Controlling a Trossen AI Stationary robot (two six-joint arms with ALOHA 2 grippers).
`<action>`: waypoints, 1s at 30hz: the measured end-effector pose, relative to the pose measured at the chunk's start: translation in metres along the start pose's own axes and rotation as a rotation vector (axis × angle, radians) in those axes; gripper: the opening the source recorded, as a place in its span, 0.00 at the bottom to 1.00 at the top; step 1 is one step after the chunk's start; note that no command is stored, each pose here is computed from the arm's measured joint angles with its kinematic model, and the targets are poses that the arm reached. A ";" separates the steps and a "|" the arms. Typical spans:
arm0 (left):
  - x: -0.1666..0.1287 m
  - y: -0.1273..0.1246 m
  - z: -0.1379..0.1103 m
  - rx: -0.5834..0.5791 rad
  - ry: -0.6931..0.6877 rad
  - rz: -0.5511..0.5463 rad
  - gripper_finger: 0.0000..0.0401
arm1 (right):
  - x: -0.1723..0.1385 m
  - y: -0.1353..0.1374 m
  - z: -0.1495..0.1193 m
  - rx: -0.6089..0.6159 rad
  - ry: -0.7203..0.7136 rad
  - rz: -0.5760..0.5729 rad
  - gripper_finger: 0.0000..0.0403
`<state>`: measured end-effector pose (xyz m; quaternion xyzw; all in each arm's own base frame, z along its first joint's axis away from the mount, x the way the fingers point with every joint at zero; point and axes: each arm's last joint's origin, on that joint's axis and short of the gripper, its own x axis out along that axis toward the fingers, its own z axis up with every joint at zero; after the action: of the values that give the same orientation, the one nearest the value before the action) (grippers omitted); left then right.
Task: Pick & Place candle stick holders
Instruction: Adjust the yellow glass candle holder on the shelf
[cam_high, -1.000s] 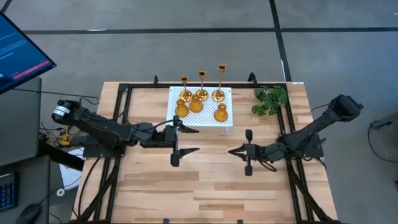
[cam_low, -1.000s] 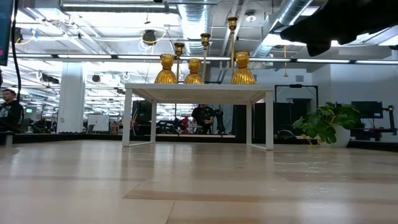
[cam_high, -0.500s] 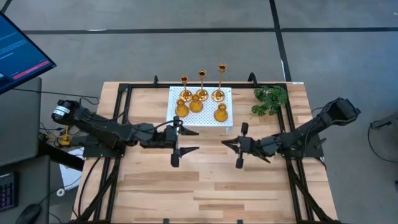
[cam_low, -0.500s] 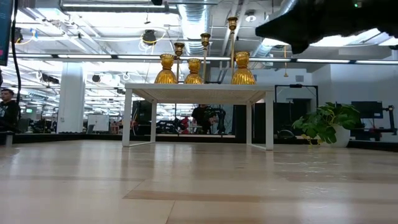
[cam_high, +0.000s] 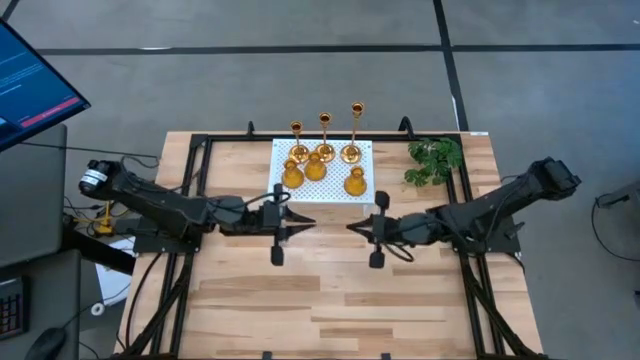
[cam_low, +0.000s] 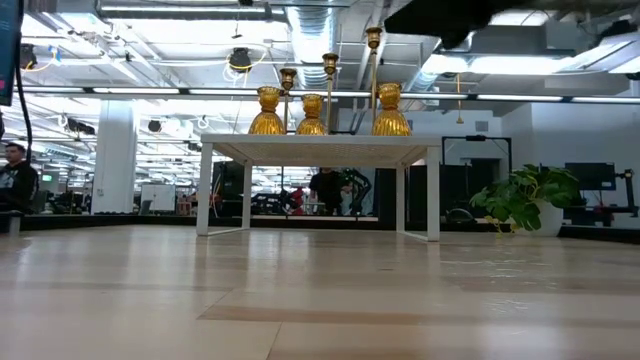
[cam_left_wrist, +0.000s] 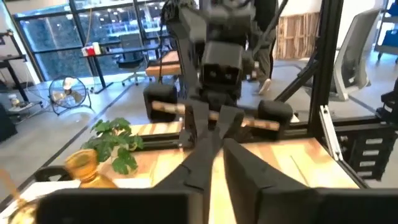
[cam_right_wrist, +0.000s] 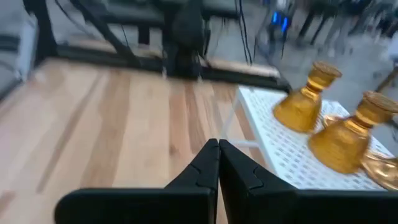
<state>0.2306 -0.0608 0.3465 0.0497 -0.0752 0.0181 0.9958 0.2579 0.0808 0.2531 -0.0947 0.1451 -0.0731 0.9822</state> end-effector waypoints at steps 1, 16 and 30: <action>-0.005 0.002 0.003 0.003 0.006 -0.001 0.08 | 0.001 -0.004 0.008 -0.011 0.039 -0.004 0.00; -0.075 0.018 -0.005 -0.029 0.005 -0.040 0.01 | 0.022 -0.095 0.082 0.080 0.142 0.067 0.00; -0.105 0.027 -0.026 -0.001 0.074 -0.018 0.01 | 0.110 -0.130 0.098 0.036 0.333 0.030 0.00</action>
<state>0.1292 -0.0346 0.3074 0.0490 -0.0378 0.0109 0.9980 0.3759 -0.0476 0.3424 -0.0616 0.3058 -0.0754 0.9471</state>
